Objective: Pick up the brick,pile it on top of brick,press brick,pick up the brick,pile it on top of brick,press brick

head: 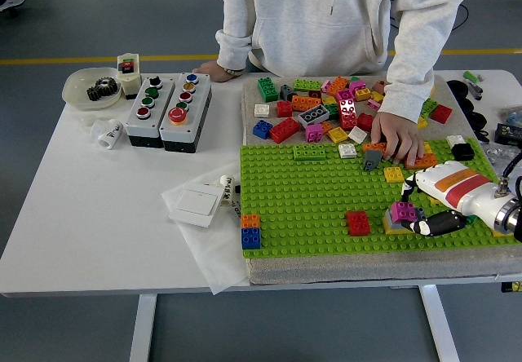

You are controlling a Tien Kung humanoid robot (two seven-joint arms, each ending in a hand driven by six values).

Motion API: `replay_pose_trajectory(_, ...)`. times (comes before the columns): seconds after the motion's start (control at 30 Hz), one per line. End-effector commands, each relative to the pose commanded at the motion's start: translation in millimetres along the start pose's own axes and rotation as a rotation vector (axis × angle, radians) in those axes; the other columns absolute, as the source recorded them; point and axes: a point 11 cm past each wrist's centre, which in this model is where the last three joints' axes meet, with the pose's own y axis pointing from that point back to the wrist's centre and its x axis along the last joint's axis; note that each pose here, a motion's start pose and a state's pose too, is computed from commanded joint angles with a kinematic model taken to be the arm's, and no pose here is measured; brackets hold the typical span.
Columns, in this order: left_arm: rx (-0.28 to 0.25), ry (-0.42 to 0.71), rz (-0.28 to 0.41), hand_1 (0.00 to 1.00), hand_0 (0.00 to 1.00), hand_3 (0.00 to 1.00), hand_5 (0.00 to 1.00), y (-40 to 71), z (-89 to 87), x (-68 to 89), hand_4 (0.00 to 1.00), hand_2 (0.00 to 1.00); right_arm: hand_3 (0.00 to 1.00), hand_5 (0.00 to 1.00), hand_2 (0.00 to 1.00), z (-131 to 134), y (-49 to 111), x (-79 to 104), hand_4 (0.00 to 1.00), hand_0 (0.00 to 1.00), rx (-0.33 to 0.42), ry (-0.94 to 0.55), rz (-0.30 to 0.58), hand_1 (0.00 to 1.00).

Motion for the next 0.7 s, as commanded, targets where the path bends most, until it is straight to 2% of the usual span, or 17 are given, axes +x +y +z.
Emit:
replay_pose_trajectory(0.17, -0.001, -0.001, 0.0, 0.798, 0.769, 0.622, 0.673, 0.0, 0.6, 0.3, 0.646, 0.835, 0.542, 0.405, 0.676, 0.3, 0.2, 1.4, 0.848, 0.547, -0.002, 0.0, 0.002, 0.624)
replay_pose_trajectory(0.2, -0.001, -0.001, 0.0, 0.798, 0.767, 0.621, 0.673, 0.0, 0.5, 0.3, 0.646, 0.835, 0.583, 0.416, 0.715, -0.1, 0.4, 2.3, 0.875, 0.569, -0.001, -0.001, 0.008, 0.639)
replay_pose_trajectory(0.7, 0.001, -0.003, 0.0, 0.798, 0.769, 0.621, 0.673, -0.1, -0.7, 0.0, 0.646, 0.834, 0.64, 0.428, 0.729, -3.5, 4.8, 8.9, 0.919, 0.57, 0.002, 0.005, 0.021, 0.642)
